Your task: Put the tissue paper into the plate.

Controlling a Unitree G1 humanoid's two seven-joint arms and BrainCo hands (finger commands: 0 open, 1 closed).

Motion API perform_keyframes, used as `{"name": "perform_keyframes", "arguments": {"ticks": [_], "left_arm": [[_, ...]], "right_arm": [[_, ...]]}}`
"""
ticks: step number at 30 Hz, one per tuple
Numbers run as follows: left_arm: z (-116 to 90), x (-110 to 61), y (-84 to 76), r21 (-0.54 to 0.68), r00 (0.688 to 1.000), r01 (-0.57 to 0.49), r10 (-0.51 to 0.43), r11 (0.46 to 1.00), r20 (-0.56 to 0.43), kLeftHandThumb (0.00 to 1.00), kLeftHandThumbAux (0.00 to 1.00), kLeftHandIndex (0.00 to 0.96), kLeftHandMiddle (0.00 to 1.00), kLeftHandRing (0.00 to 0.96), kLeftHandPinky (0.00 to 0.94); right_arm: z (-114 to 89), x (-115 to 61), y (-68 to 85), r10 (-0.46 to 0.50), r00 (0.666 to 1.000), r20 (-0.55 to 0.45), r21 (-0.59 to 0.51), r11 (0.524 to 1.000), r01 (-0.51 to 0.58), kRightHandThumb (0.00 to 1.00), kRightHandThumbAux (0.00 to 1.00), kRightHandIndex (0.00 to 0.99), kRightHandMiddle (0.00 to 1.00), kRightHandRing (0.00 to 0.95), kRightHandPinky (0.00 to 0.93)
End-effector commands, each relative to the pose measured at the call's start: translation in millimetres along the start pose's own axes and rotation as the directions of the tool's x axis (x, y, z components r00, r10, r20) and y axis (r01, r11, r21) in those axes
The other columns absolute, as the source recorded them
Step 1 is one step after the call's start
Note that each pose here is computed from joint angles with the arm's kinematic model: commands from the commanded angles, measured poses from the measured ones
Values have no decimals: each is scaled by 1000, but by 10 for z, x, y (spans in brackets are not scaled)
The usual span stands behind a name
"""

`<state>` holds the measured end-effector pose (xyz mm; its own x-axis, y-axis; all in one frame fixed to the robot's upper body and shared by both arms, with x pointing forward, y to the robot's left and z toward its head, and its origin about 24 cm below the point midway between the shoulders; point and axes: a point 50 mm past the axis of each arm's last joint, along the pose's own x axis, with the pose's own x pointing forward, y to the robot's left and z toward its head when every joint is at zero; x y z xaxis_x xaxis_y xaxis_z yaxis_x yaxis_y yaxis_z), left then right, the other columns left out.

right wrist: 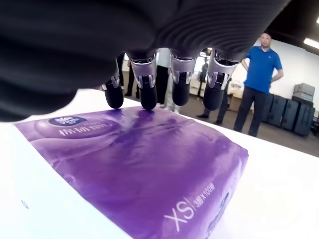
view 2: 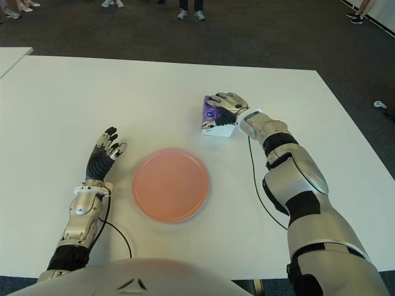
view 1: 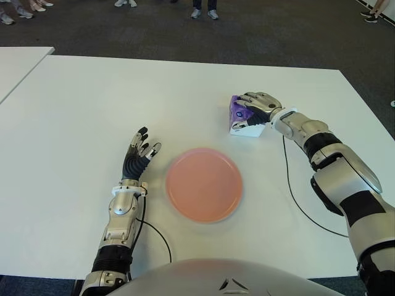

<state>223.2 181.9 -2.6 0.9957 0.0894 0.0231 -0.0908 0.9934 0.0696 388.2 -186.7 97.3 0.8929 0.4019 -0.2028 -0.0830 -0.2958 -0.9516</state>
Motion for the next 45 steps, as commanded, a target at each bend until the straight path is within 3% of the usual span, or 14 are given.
{"name": "perform_keyframes", "arguments": {"ticks": [1,12,25,45], "left_arm": [[-32,-34,17,-2,999,-28,28,1000,-29,0,537,0,0,0,0],[-28,-38,30,4,999,-28,28,1000,-27,0,534,0,0,0,0],[-33,-33,50,23,999,-24,25,999,-21,0,545,0,0,0,0],[-42,-31,43,11,999,-36,37,999,-36,0,556,0,0,0,0]], "right_arm": [[8,-2,71,29,999,-22,18,999,-29,353,176,0,0,0,0],[29,-26,187,45,998,-49,88,995,-40,361,174,0,0,0,0],[2,-60,192,2,998,-63,175,984,9,325,166,0,0,0,0],[82,-51,299,64,997,-47,160,986,-55,344,175,0,0,0,0]]}}
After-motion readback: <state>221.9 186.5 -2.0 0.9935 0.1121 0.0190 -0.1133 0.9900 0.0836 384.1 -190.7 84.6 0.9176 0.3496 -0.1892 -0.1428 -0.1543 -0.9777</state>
